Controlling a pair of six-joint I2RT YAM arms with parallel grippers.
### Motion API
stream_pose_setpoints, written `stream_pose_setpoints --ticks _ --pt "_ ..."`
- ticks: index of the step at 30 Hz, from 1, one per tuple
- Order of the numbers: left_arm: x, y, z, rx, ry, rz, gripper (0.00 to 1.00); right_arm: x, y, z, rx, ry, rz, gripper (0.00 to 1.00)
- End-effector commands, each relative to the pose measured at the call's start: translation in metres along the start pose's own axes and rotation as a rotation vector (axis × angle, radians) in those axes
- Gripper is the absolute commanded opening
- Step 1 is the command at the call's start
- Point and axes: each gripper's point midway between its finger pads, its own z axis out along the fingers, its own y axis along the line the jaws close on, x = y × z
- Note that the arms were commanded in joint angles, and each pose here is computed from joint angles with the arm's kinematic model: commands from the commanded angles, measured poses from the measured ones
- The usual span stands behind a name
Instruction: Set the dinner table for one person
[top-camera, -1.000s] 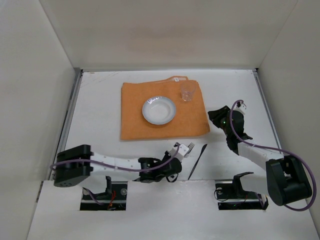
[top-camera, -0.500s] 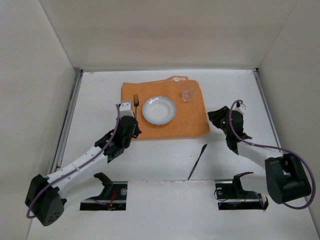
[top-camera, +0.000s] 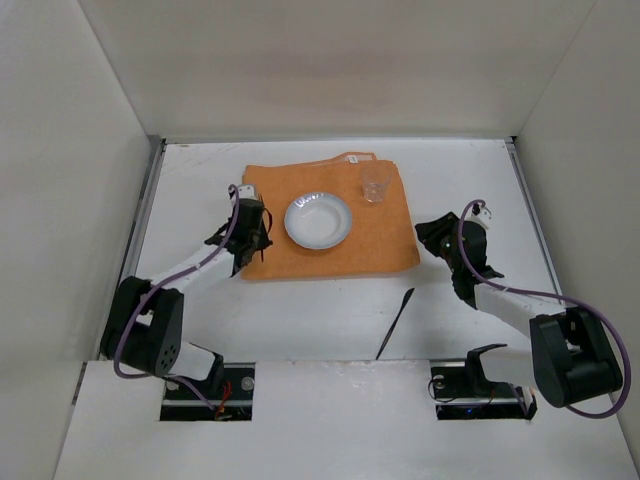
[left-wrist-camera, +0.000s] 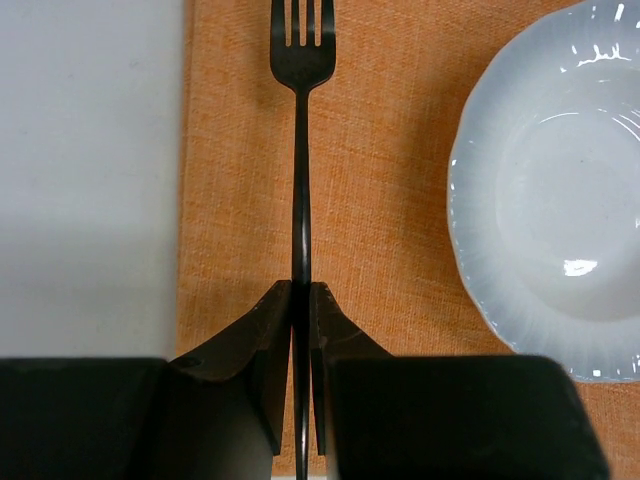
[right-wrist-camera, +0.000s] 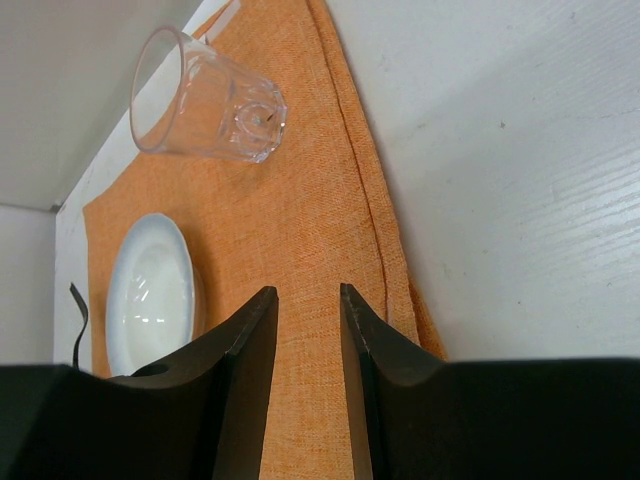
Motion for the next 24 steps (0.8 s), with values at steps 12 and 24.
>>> stream_pose_setpoints --ticks 12,24 --pt "-0.022 -0.023 0.036 0.020 -0.018 0.087 0.08 -0.010 0.018 0.003 -0.059 -0.034 0.004 0.37" --pt "-0.012 -0.007 0.043 -0.054 -0.015 0.098 0.26 -0.010 0.018 0.003 -0.058 -0.033 0.004 0.37"
